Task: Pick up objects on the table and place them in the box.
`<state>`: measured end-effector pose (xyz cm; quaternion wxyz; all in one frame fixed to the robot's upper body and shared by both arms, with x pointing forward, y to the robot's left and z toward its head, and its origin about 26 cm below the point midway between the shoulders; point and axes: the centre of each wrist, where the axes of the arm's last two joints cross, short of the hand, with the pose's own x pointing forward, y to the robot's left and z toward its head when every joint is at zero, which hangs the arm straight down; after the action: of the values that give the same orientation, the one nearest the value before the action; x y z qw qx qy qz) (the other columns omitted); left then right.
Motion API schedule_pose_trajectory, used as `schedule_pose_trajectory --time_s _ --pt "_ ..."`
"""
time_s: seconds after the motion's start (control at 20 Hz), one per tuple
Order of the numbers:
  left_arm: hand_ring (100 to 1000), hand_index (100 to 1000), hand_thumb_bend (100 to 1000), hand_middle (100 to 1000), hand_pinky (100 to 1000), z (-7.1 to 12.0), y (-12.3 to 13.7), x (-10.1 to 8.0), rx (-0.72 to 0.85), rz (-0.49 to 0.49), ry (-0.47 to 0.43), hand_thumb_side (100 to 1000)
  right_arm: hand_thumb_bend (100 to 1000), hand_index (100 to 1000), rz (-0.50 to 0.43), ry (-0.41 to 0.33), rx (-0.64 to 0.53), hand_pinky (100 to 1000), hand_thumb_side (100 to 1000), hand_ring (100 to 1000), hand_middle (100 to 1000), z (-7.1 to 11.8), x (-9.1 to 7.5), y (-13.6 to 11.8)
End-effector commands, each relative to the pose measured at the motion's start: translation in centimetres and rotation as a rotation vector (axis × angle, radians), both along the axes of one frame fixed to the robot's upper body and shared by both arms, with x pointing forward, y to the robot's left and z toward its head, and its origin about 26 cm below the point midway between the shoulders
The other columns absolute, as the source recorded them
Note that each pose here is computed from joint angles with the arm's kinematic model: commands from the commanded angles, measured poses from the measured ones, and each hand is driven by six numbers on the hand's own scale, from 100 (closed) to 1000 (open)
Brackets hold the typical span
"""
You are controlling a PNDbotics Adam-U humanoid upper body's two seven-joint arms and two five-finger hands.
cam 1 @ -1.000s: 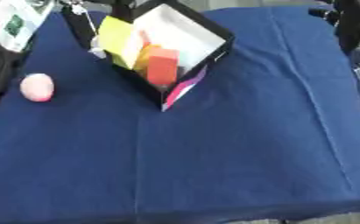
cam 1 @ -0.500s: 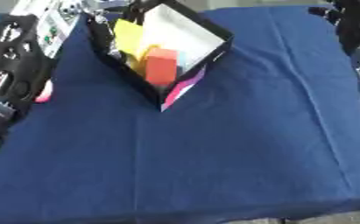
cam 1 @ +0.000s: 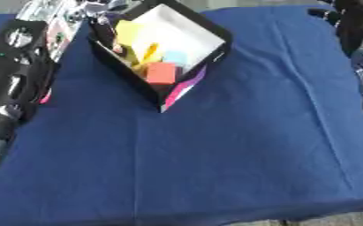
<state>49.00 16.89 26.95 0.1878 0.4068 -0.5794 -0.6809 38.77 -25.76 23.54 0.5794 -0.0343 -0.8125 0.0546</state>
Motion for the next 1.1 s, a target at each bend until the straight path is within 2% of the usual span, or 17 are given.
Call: schedule_pose_trajectory --time_s 0.05,0.2,0.3,0.35,0.45,0.5,0.55,0.65,0.7,0.8,0.9,0.95,1.1 --pt "835 906 745 798 851 1.7 -0.1 -0.1 -0.021 0.007 -0.102 100 141 862 0.011 -0.026 -0.002 826 607 903 816 1.0 -0.1 0.0" --pt "856 934 767 843 869 1.5 -0.2 0.0 -0.029 0.017 -0.142 100 138 862 0.015 -0.026 -0.002 826 610 903 817 1.0 -0.1 0.1" --pt "871 964 835 856 883 1.4 -0.2 0.0 -0.040 0.019 -0.170 100 139 862 0.017 -0.026 -0.001 826 610 903 817 1.0 -0.1 0.1" --pt "878 981 915 861 893 1.4 -0.1 0.0 -0.045 0.019 -0.182 237 141 862 0.016 -0.025 -0.002 826 610 903 817 1.0 -0.1 0.1" --pt "881 988 995 861 898 1.5 -0.1 0.0 -0.065 0.019 -0.212 386 141 862 0.014 -0.023 -0.001 825 610 902 816 0.9 -0.1 0.0" --pt "881 990 981 862 900 1.6 -0.1 0.0 -0.076 0.020 -0.225 445 141 862 0.014 -0.022 -0.001 825 610 901 816 0.9 -0.2 0.0" --pt "881 991 957 863 900 1.6 0.0 0.0 -0.086 0.022 -0.233 602 139 862 0.014 -0.022 -0.002 825 610 901 817 0.9 -0.2 0.0" --pt "881 991 928 862 898 1.6 0.0 0.0 -0.105 0.021 -0.247 655 140 862 0.013 -0.021 -0.002 825 609 901 817 0.9 -0.2 0.0" --pt "881 992 910 863 899 1.6 0.1 -0.1 -0.110 0.020 -0.252 666 140 862 0.012 -0.021 -0.002 825 610 901 817 0.9 -0.2 0.0" --pt "876 998 812 863 900 1.7 0.2 -0.1 -0.132 0.019 -0.259 673 138 862 0.010 -0.020 -0.003 825 611 900 817 0.8 -0.2 -0.1" --pt "866 1000 704 860 897 2.0 0.4 -0.3 -0.176 0.019 -0.271 665 138 862 0.008 -0.020 -0.003 826 610 900 817 0.8 -0.2 -0.2" --pt "854 993 613 851 890 2.3 0.6 -0.4 -0.202 0.018 -0.280 666 138 862 0.007 -0.020 -0.004 826 609 900 817 0.8 -0.3 -0.3" --pt "832 961 530 825 876 4.0 2.5 -1.2 -0.296 0.017 -0.314 623 137 862 0.000 -0.024 -0.009 826 606 900 817 0.9 -0.4 -0.6"
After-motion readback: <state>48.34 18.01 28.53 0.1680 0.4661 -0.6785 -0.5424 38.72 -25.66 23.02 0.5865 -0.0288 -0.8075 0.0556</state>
